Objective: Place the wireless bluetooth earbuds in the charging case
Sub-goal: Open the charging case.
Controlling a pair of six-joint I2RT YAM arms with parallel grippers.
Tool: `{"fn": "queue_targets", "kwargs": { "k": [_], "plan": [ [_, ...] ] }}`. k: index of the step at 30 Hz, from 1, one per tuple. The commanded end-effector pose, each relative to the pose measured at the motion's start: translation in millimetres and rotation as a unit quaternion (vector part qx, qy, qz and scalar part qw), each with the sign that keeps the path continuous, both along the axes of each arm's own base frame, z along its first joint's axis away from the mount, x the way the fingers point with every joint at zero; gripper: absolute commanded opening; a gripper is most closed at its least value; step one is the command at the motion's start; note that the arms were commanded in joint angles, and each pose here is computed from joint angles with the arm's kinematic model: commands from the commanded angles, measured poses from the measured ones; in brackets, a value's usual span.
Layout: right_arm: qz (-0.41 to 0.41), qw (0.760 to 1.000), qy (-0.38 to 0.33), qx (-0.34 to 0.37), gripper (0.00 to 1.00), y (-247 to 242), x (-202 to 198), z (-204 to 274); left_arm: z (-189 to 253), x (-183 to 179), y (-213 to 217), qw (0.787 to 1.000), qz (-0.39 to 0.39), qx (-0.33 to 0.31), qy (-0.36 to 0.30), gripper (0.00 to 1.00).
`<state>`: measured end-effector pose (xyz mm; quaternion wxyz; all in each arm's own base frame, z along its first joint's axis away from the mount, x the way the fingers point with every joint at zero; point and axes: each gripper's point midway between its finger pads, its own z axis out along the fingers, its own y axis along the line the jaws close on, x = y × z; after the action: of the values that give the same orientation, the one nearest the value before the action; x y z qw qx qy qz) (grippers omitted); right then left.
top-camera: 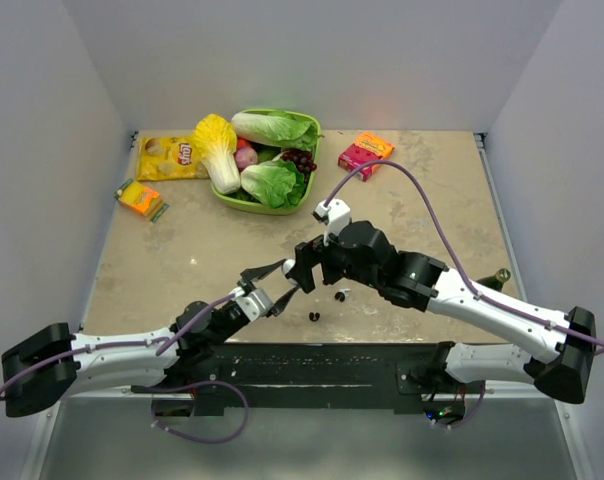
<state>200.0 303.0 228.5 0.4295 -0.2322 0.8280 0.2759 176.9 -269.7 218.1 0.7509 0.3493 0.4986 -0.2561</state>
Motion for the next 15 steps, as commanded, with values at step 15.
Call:
{"fn": "queue_targets", "kwargs": {
  "k": [15],
  "plan": [
    [-0.009,0.996,-0.04,0.077,0.95,-11,-2,44,24,-3,8,0.999,0.005,-0.049,-0.013,0.0]
  ]
}}
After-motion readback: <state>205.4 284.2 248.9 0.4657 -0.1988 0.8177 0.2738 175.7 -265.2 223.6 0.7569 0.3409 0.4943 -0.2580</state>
